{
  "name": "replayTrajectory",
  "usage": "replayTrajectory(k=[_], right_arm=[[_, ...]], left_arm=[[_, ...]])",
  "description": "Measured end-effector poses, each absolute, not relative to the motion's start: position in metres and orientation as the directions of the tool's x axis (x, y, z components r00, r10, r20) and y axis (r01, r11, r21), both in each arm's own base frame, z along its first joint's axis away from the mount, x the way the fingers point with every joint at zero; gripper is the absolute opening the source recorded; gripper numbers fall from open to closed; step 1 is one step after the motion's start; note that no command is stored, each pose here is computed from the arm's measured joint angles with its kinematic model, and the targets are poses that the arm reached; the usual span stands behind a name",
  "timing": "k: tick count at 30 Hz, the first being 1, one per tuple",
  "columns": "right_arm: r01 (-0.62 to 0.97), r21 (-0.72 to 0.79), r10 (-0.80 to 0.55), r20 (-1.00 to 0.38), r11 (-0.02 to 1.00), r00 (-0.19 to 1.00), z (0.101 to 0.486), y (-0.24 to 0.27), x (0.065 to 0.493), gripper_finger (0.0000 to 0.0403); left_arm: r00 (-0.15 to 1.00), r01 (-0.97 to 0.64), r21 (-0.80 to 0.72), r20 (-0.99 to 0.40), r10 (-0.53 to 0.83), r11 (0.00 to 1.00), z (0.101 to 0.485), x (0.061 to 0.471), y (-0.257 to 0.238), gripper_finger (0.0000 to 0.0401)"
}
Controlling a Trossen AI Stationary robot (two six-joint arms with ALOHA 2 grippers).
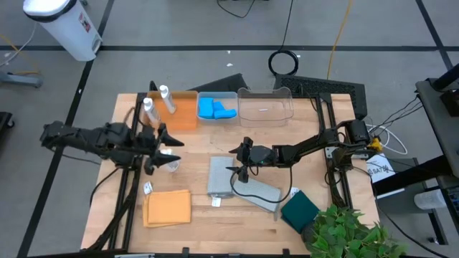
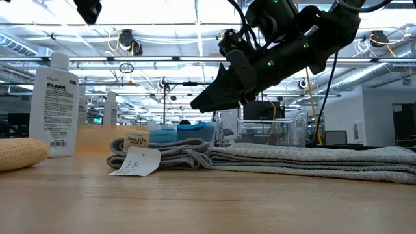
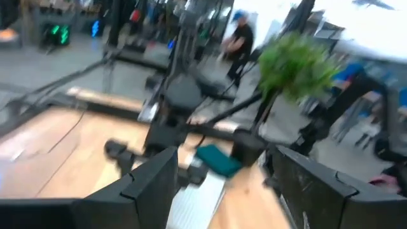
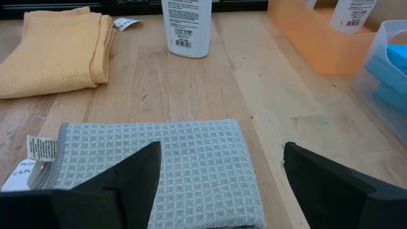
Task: Pick & Place Kitchen Items
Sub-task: Put the white plastic restorer bottle into the orange bin
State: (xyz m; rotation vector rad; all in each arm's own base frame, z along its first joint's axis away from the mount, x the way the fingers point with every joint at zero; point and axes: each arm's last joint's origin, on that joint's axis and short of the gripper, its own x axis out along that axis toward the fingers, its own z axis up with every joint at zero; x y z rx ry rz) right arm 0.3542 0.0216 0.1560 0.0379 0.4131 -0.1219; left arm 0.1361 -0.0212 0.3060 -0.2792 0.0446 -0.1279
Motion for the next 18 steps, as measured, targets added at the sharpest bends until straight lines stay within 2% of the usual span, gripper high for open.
replayTrajectory(k=[7,12,18], right_arm=[[0.125,0.012,-0.11,-0.403,0.992,0.909,0.156,0.022,0.354,0.0295],[0.125,0.013,-0.11,-0.403,0.992,0.909,0.156,0.022,0.354,0.0295],[0.125,0.013,-0.11,-0.403,0.992,0.909,0.156,0.022,0.354,0.0295]], left_arm=[[0.971,-0.044,-0.209,-0.24,-0.008,0.977,0.32,0.15,-0.043,0.0262],[0.922,-0.086,-0.217,-0.387,-0.005,0.972,0.317,0.149,-0.057,0.0262],[0.887,-0.216,-0.208,-0.45,0.104,0.954,0.313,0.14,-0.061,0.0262]])
